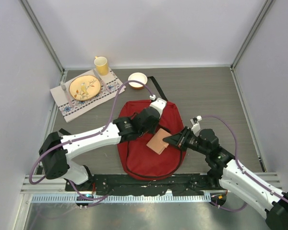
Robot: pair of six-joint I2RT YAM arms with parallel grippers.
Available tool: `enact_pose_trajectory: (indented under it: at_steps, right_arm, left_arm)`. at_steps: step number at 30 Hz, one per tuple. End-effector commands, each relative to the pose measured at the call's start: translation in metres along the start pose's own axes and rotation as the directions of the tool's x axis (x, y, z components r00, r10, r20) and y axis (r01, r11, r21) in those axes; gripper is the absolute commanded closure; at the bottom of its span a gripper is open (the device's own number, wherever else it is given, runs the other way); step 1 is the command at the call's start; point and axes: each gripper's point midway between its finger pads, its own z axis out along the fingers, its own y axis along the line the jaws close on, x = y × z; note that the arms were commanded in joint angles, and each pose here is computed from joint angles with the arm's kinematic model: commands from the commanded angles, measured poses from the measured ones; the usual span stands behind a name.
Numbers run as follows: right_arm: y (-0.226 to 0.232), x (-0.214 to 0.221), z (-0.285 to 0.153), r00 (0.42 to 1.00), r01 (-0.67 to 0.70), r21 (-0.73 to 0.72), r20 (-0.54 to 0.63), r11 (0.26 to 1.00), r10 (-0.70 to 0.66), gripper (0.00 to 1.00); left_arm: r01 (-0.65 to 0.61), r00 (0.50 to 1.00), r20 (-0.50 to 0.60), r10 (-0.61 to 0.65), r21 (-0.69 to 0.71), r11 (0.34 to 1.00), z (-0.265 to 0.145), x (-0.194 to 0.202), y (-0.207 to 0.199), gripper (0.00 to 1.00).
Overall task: Pack the student bag
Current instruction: Place the personal item in the student bag.
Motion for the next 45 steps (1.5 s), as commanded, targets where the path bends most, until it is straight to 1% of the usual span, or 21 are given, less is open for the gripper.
enact_pose_trajectory:
  at_steps: [1, 7, 11, 13, 14, 15, 17, 18, 19, 20, 21, 22, 23, 25, 26, 27, 29, 32, 35, 39, 45]
  right_arm:
    - [0.035, 0.000, 0.000, 1.000, -0.015, -0.149, -0.020, 0.989, 0.012, 0.99]
    - [0.026, -0.009, 0.009, 0.996, -0.080, -0.155, 0.022, 0.985, 0.084, 0.99]
    - [0.031, -0.002, 0.014, 0.996, -0.088, -0.187, -0.033, 0.978, 0.084, 0.99]
    - [0.036, -0.003, 0.008, 0.997, -0.077, -0.220, -0.021, 0.972, 0.074, 0.99]
    - [0.017, 0.000, 0.007, 0.998, -0.071, -0.139, -0.012, 0.988, 0.070, 0.99]
    - [0.008, -0.009, 0.006, 0.997, -0.050, -0.087, 0.052, 0.995, 0.055, 0.99]
    - [-0.003, -0.018, -0.013, 0.991, 0.035, 0.026, 0.132, 0.999, -0.038, 0.99]
    - [-0.006, -0.025, -0.020, 0.982, 0.064, 0.068, 0.175, 0.996, -0.075, 0.99]
    - [-0.010, -0.042, -0.029, 0.958, 0.077, 0.124, 0.266, 0.989, -0.108, 0.99]
    - [0.005, -0.049, -0.043, 0.942, 0.103, 0.121, 0.306, 0.987, -0.136, 0.99]
    - [-0.014, -0.053, -0.053, 0.930, 0.104, 0.228, 0.322, 0.968, -0.176, 0.99]
    - [-0.018, -0.064, -0.061, 0.905, 0.097, 0.277, 0.375, 0.956, -0.201, 0.99]
    - [-0.011, -0.069, -0.068, 0.893, 0.104, 0.288, 0.395, 0.952, -0.217, 0.99]
    - [-0.020, -0.074, -0.078, 0.878, 0.097, 0.359, 0.409, 0.928, -0.250, 0.99]
    - [-0.014, -0.084, -0.085, 0.853, 0.092, 0.372, 0.449, 0.924, -0.266, 0.99]
    - [-0.017, -0.086, -0.090, 0.845, 0.082, 0.401, 0.457, 0.912, -0.277, 0.99]
    - [-0.009, -0.098, -0.101, 0.808, 0.085, 0.419, 0.503, 0.904, -0.308, 0.99]
    - [0.002, -0.107, -0.109, 0.775, 0.102, 0.426, 0.533, 0.899, -0.341, 0.99]
    - [0.008, -0.110, -0.109, 0.772, 0.102, 0.429, 0.535, 0.898, -0.343, 0.98]
    - [0.011, -0.109, -0.106, 0.775, 0.096, 0.401, 0.545, 0.911, -0.321, 0.98]
    - [0.008, -0.108, -0.103, 0.780, 0.095, 0.399, 0.539, 0.912, -0.317, 0.98]
  left_arm:
    - [0.089, 0.990, 0.105, -0.097, 0.077, 0.993, -0.012, -0.047, -0.018, 1.00]
    - [0.114, 0.988, 0.094, -0.121, 0.084, 0.990, -0.012, -0.047, -0.020, 1.00]
    - [0.111, 0.988, 0.096, -0.119, 0.080, 0.991, -0.015, -0.047, -0.018, 1.00]
    - [0.099, 0.991, 0.083, -0.103, 0.057, 0.994, -0.017, -0.043, -0.013, 1.00]
    - [0.086, 0.993, 0.081, -0.090, 0.045, 0.995, -0.017, -0.042, -0.010, 0.98]
    - [0.049, 0.997, 0.060, -0.050, 0.026, 0.998, -0.018, -0.035, -0.005, 0.85]
    - [0.014, 0.998, 0.058, -0.014, -0.002, 1.000, -0.021, -0.032, 0.003, 0.69]
    - [-0.021, 0.999, 0.042, 0.022, -0.023, 1.000, -0.021, -0.024, 0.009, 0.46]
    - [-0.029, 0.998, 0.049, 0.031, -0.037, 0.999, -0.024, -0.025, 0.014, 0.38]
    - [-0.049, 0.998, 0.043, 0.050, -0.043, 0.998, -0.024, -0.022, 0.017, 0.33]
    - [-0.063, 0.997, 0.051, 0.065, -0.036, 0.997, -0.026, -0.022, 0.017, 0.26]
    - [-0.100, 0.994, 0.042, 0.102, -0.036, 0.994, -0.025, -0.017, 0.020, 0.23]
    - [-0.118, 0.992, 0.042, 0.119, -0.029, 0.993, -0.025, -0.016, 0.019, 0.22]
    - [-0.167, 0.985, 0.036, 0.166, -0.002, 0.986, -0.023, -0.013, 0.016, 0.20]
    - [-0.182, 0.983, 0.026, 0.182, 0.012, 0.983, -0.020, -0.010, 0.014, 0.20]
    - [-0.194, 0.981, 0.022, 0.194, 0.024, 0.981, -0.019, -0.009, 0.012, 0.20]
    - [-0.226, 0.974, -0.002, 0.227, 0.052, 0.973, -0.014, -0.001, 0.007, 0.20]
    - [-0.244, 0.969, -0.013, 0.246, 0.086, 0.966, -0.012, 0.003, 0.003, 0.20]
    - [-0.250, 0.967, -0.007, 0.253, 0.131, 0.959, -0.012, 0.006, -0.005, 0.20]
    - [-0.256, 0.965, -0.010, 0.261, 0.145, 0.956, -0.009, 0.014, -0.008, 0.20]
    - [-0.293, 0.956, -0.011, 0.295, 0.075, 0.953, 0.002, 0.026, -0.004, 0.20]
